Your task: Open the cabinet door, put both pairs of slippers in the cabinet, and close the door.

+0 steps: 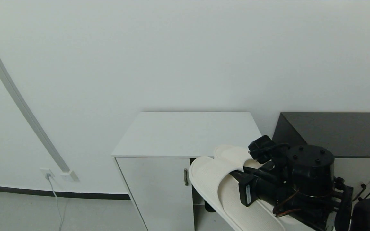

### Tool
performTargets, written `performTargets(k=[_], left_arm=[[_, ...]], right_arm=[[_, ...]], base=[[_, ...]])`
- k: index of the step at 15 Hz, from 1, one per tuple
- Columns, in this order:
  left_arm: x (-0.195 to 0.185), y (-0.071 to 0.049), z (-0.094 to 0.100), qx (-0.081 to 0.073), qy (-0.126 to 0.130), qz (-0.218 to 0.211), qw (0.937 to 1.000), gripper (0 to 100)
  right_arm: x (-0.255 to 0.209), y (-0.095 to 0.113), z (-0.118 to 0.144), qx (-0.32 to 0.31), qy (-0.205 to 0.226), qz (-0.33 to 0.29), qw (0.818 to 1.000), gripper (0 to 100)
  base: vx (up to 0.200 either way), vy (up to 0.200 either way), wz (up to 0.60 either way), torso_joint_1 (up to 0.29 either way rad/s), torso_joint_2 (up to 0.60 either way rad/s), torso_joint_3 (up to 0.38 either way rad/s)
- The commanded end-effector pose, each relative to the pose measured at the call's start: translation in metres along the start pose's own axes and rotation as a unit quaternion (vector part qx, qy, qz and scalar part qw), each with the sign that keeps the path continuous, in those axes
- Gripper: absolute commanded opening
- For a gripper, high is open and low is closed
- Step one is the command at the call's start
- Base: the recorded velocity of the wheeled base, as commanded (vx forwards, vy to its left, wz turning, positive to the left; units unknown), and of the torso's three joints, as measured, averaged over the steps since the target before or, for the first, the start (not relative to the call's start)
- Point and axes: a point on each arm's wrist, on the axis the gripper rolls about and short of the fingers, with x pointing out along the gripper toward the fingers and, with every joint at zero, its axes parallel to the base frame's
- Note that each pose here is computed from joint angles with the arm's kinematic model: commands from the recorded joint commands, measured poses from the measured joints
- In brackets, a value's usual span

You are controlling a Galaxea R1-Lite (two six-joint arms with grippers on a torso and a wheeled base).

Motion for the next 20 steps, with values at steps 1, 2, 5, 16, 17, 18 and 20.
performTargets(k=[1,2,5,16,17,18,20], left_arm=[[0.0,0.0,-0.0001,0.0,0.0,0.0,1.0,0],[0.0,0.0,-0.0001,0.0,0.0,0.0,1.0,0],[0.0,0.0,-0.0001,0.0,0.0,0.0,1.0,0],[0.0,0.0001,-0.0001,0.0,0.0,0.001,1.0,0],[0.0,0.0001,-0.0001,0.0,0.0,0.001,1.0,0],[0.0,0.0001,-0.0001,0.0,0.0,0.001,1.0,0],[0.0,0.0001,-0.0001,0.0,0.0,0.001,1.0,0]], right_arm=[[-0.0006,0.0003,-0.002,-0.004,0.002,0.001,1.0,0],[-0.0006,0.0003,-0.0027,-0.008,0.002,0.001,1.0,0],[-0.0026,-0.0006,-0.0078,-0.027,0.011,-0.002,1.0,0],[-0.0011,-0.0003,-0.0093,-0.029,0.01,0.001,1.0,0],[-0.0013,-0.0004,-0.0089,-0.029,0.009,0.001,1.0,0],[-0.0011,-0.0003,-0.0093,-0.029,0.01,0.001,1.0,0],[-0.0012,-0.0004,-0.0097,-0.029,0.01,0.002,1.0,0]], base=[[0.0,0.0,0.0,0.0,0.0,0.0],[0.0,0.0,0.0,0.0,0.0,0.0],[0.0,0.0,0.0,0.0,0.0,0.0],[-0.109,0.0,0.0,0.001,0.0,0.001],[0.0,0.0,0.0,0.0,0.0,0.0],[0.0,0.0,0.0,0.0,0.0,0.0],[0.0,0.0,0.0,0.0,0.0,0.0]])
